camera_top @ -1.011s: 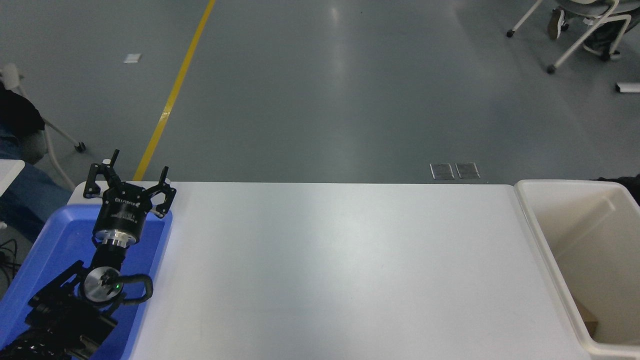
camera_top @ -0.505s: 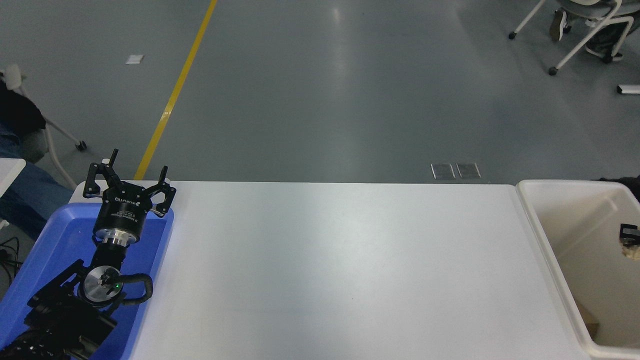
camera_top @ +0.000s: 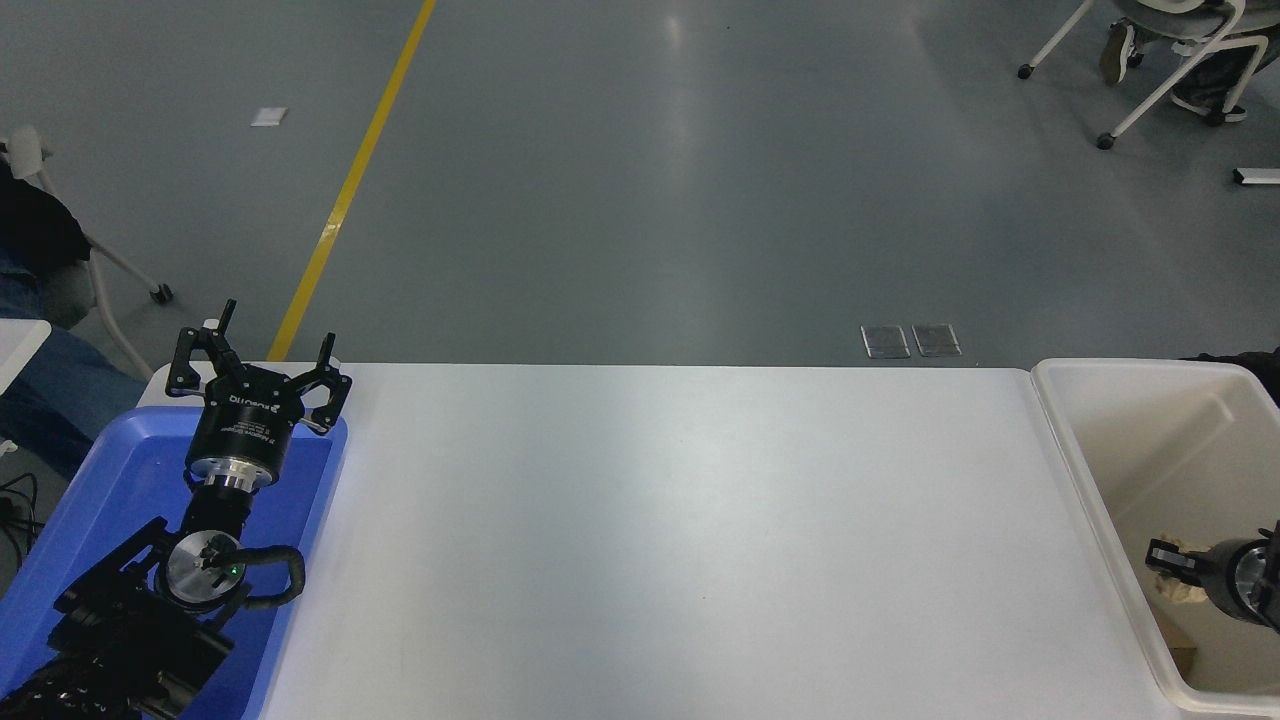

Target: Pick up paper ball place in dustbin

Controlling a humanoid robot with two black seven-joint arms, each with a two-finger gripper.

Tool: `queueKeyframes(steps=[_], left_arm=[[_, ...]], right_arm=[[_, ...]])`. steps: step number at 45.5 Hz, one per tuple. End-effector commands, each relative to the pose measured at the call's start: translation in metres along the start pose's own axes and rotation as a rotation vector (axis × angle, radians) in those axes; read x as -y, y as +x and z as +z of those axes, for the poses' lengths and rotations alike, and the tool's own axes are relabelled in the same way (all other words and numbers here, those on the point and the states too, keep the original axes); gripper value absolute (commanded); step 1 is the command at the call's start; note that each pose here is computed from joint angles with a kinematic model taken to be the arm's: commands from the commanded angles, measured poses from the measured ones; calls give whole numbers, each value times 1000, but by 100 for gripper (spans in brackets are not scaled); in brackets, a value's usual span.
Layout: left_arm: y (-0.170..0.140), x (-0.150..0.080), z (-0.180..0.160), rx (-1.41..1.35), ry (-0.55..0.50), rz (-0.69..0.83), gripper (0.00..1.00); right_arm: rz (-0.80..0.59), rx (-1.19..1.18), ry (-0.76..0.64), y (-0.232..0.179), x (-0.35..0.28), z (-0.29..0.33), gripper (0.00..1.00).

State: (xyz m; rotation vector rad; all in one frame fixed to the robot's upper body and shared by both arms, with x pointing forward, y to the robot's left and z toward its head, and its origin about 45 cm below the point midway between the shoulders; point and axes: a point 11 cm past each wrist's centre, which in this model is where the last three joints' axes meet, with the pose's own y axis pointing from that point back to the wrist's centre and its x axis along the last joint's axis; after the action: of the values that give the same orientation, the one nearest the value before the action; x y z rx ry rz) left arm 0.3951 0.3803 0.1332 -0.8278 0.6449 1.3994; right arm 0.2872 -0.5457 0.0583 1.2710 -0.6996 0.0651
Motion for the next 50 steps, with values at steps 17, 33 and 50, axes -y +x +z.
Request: queueKeyframes(steps=[17,33,50], left_arm=[[-2,1,-1,1,7,-10,100],[-2,1,-1,-1,7,-9,100],[-1,0,-1,1,6,-5,100]], right_arm=[[126,-356,10,164,-114,-23,100],[-21,-517,121,202,-248,-111,100],[-325,-549,484,122,-362,-246,100]])
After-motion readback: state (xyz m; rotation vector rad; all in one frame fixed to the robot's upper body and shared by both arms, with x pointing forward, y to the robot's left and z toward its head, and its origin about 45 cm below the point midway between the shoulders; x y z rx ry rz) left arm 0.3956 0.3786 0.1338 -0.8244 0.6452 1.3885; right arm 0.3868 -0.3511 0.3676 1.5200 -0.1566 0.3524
